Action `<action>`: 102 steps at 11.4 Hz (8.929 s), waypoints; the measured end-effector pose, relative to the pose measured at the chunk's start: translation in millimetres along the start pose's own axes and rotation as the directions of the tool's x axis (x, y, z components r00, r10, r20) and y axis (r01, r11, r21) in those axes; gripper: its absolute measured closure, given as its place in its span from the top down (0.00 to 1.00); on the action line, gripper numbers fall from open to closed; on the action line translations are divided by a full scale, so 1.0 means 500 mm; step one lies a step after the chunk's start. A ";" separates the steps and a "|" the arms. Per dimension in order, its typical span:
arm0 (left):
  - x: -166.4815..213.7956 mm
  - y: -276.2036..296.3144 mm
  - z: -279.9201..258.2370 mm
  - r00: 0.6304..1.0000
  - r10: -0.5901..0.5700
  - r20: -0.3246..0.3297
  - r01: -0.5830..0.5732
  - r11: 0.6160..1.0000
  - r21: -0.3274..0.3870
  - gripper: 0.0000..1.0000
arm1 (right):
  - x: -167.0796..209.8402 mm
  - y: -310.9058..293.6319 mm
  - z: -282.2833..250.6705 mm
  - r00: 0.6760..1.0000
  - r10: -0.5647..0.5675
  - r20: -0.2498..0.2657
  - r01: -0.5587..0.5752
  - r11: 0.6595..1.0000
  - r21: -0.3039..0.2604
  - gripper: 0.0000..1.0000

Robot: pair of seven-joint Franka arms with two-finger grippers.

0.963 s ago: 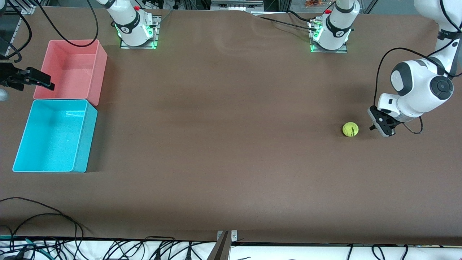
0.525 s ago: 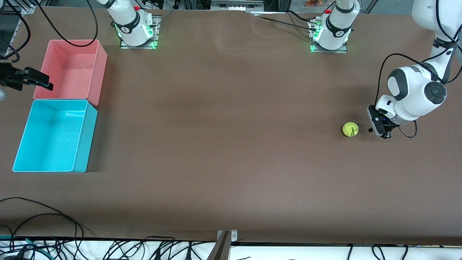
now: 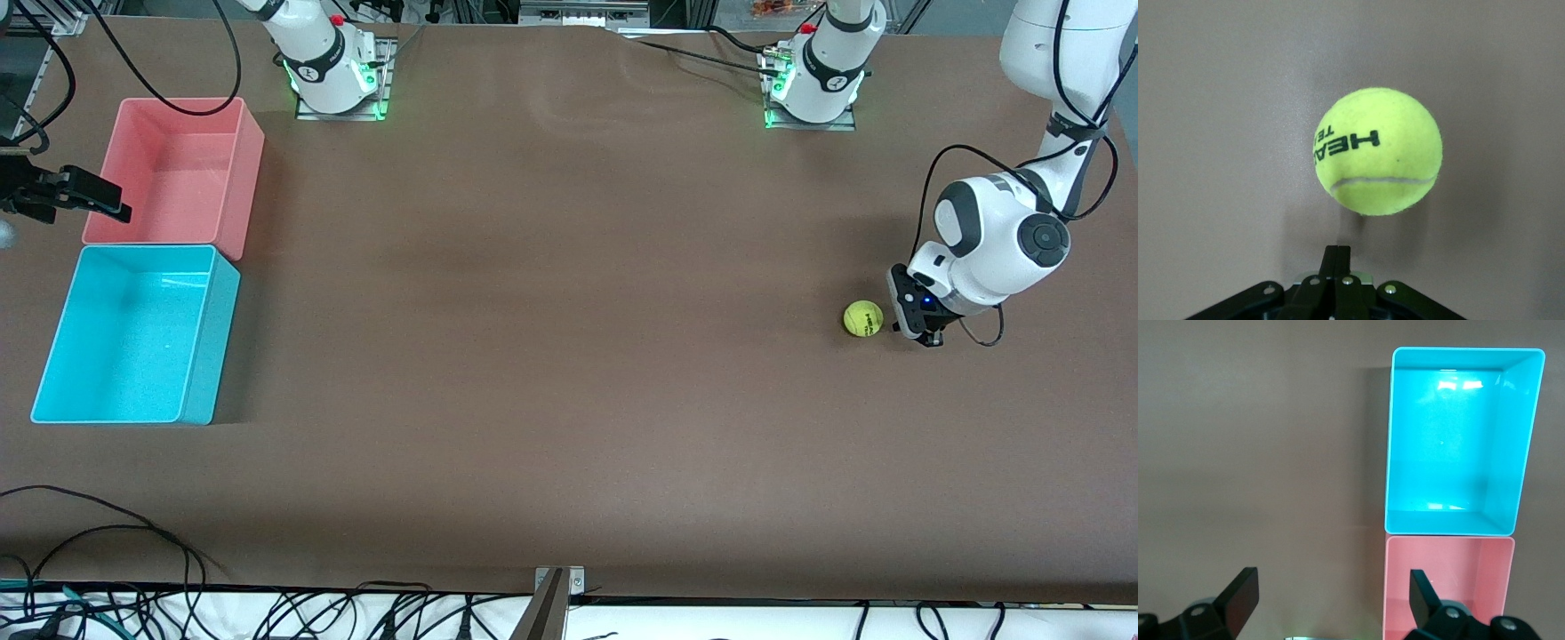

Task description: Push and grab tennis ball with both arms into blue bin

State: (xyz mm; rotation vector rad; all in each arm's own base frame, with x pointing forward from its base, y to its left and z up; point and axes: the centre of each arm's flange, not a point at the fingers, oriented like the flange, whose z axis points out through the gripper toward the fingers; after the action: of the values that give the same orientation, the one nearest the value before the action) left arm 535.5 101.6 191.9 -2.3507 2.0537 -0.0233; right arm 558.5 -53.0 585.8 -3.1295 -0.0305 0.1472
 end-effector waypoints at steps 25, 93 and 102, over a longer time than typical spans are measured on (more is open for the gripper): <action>0.302 -0.020 -0.134 0.893 -0.450 0.020 0.448 0.893 0.047 0.01 | 0.078 -0.133 0.098 0.996 -0.087 0.022 0.083 0.990 0.118 1.00; 0.194 0.056 -0.858 0.181 -0.977 0.116 0.983 0.177 -0.045 1.00 | -0.019 0.238 0.677 0.927 -0.303 0.223 0.309 0.951 0.005 0.66; 0.193 0.055 -0.873 0.180 -0.979 0.100 0.983 0.177 -0.044 1.00 | -0.018 0.239 0.702 0.909 -0.373 0.186 0.380 0.925 -0.003 1.00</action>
State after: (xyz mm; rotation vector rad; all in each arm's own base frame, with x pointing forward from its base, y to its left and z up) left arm 510.8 0.1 627.1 -3.1744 0.0727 0.1214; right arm 518.9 -169.8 235.9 -3.0595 -0.6423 0.4291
